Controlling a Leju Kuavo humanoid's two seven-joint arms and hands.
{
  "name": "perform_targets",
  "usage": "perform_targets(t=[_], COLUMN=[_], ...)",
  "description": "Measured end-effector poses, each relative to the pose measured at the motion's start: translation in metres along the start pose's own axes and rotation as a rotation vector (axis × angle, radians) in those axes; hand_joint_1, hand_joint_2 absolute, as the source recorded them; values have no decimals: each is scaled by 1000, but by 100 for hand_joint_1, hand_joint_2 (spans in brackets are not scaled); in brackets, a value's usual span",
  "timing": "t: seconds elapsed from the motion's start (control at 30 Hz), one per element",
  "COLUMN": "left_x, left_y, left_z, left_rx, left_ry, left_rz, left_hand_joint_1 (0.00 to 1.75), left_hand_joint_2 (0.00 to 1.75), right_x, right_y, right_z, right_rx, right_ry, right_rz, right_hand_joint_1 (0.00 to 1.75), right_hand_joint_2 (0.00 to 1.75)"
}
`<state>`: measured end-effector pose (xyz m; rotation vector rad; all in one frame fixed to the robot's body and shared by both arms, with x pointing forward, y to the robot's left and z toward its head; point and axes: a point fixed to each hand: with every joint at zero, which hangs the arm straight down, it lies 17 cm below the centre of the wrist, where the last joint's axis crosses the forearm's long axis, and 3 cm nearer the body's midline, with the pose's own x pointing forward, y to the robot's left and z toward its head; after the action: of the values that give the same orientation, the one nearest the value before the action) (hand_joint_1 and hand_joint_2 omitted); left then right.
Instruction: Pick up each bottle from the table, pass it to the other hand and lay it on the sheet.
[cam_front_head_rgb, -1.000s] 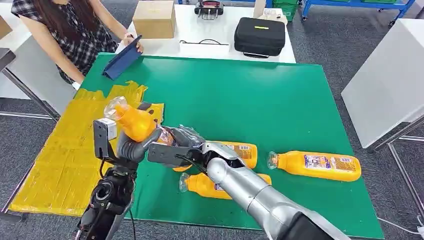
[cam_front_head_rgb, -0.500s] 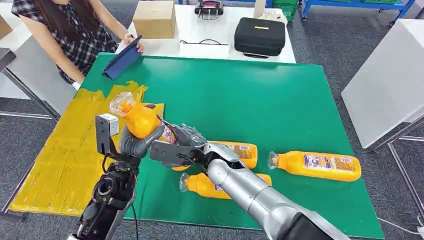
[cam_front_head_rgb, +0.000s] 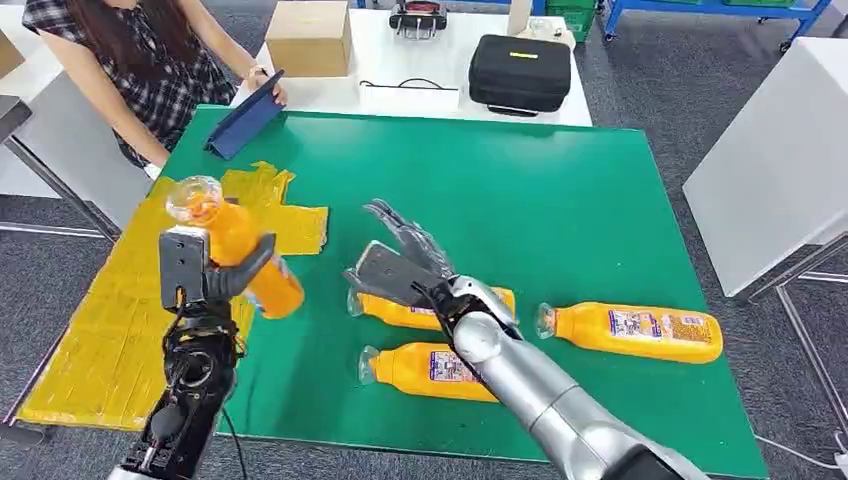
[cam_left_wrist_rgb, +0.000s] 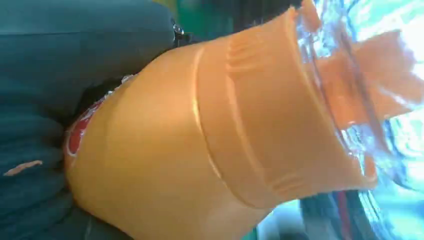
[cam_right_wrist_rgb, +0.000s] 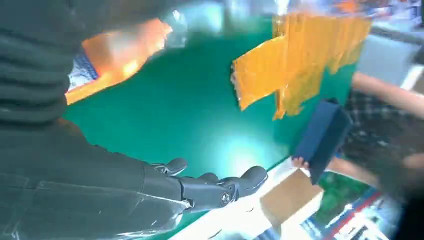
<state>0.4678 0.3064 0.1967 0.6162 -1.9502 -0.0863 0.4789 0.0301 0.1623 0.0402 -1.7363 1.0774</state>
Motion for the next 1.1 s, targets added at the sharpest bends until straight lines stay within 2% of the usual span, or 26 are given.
perform_targets(t=[0.07,0.17,0.27,0.3,0.47,0.67,0.9,1.1], left_x=[-19,-50,-81,-89,-144,-200,-228,-230], left_y=[29,51,58,60,57,38,26,-2], left_z=[-2,4,16,19,40,68,92,103], left_rx=[48,43,-11,-21,-163,-359,-476,-613], left_ry=[-13,-11,22,40,138,225,292,235], left_rz=[-243,-559,-709,-732,-958,-1040,-1033,-942], left_hand_joint_1=[175,175,175,175,175,175,175,175], left_hand_joint_2=[175,175,175,175,175,175,175,175], right_x=[-1,-7,-13,-14,-19,-43,-57,-85], right_y=[0,10,20,22,45,75,80,72], right_z=[17,41,58,63,83,114,129,143], right_rx=[11,29,45,51,137,219,242,256], right_ry=[-25,-39,-41,-41,-42,10,45,116], right_rz=[-12,-21,-25,-25,13,80,125,210], right_hand_joint_1=[0,0,0,0,0,0,0,0], right_hand_joint_2=[0,0,0,175,175,175,175,175])
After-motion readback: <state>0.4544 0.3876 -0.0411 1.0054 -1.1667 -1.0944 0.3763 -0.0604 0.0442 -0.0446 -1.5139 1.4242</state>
